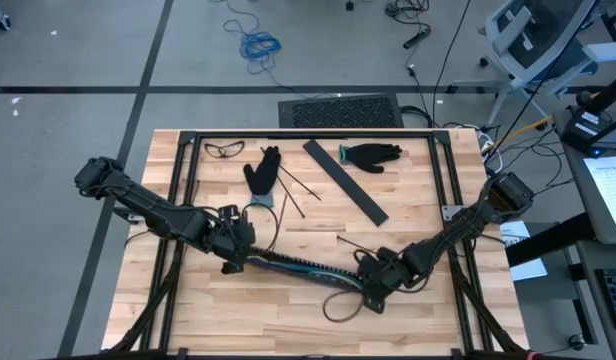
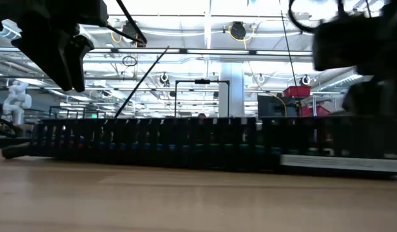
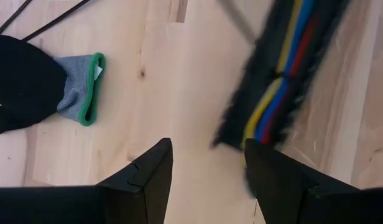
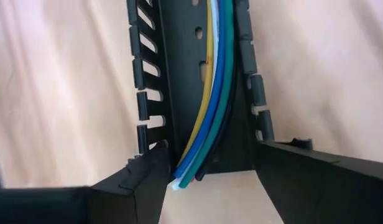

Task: Ziptie cables
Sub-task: Put the ziptied cables in the black cable duct

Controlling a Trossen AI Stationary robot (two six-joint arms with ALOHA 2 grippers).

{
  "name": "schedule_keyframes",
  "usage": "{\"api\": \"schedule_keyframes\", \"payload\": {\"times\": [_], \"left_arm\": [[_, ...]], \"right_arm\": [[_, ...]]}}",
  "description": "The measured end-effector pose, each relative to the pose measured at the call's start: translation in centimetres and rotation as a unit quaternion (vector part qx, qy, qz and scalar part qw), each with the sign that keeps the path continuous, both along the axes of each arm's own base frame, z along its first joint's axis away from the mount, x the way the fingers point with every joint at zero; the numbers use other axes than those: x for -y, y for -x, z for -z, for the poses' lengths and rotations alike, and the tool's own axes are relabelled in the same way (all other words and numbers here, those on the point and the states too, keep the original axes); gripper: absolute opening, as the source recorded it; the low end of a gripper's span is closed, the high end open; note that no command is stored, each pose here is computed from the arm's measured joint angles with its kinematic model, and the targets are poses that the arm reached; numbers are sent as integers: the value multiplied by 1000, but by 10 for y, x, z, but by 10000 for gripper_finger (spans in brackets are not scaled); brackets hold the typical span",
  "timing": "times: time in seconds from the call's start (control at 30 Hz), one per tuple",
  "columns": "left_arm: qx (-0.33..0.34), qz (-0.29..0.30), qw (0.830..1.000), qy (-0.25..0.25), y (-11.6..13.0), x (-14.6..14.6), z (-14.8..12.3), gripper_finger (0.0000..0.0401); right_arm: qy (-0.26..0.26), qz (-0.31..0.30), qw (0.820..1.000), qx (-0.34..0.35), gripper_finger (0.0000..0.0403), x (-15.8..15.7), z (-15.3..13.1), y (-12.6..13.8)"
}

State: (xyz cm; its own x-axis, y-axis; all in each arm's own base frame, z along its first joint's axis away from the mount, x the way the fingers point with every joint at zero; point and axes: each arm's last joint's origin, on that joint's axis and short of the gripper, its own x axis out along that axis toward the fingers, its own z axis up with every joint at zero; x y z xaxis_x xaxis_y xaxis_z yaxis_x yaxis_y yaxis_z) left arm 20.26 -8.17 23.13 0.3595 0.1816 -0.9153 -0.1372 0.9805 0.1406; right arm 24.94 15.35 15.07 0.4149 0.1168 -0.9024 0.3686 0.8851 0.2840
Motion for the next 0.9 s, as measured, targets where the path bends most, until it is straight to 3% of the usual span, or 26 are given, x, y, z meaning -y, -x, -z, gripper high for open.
{"api": "schedule_keyframes", "payload": {"times": [0.33, 0.63, 0.9], "left_arm": [[0, 0, 1000, 1, 0, 0, 0, 196], [1, -1, 1000, 1, 0, 0, 0, 196], [3, -2, 1000, -5, 0, 0, 0, 196]], "right_arm": [[26, 1, 996, 81, 213, 49, -6, -38], [20, -24, 999, 20, 123, 57, -1, -32], [17, -34, 999, 13, 61, 50, 0, -28]]}}
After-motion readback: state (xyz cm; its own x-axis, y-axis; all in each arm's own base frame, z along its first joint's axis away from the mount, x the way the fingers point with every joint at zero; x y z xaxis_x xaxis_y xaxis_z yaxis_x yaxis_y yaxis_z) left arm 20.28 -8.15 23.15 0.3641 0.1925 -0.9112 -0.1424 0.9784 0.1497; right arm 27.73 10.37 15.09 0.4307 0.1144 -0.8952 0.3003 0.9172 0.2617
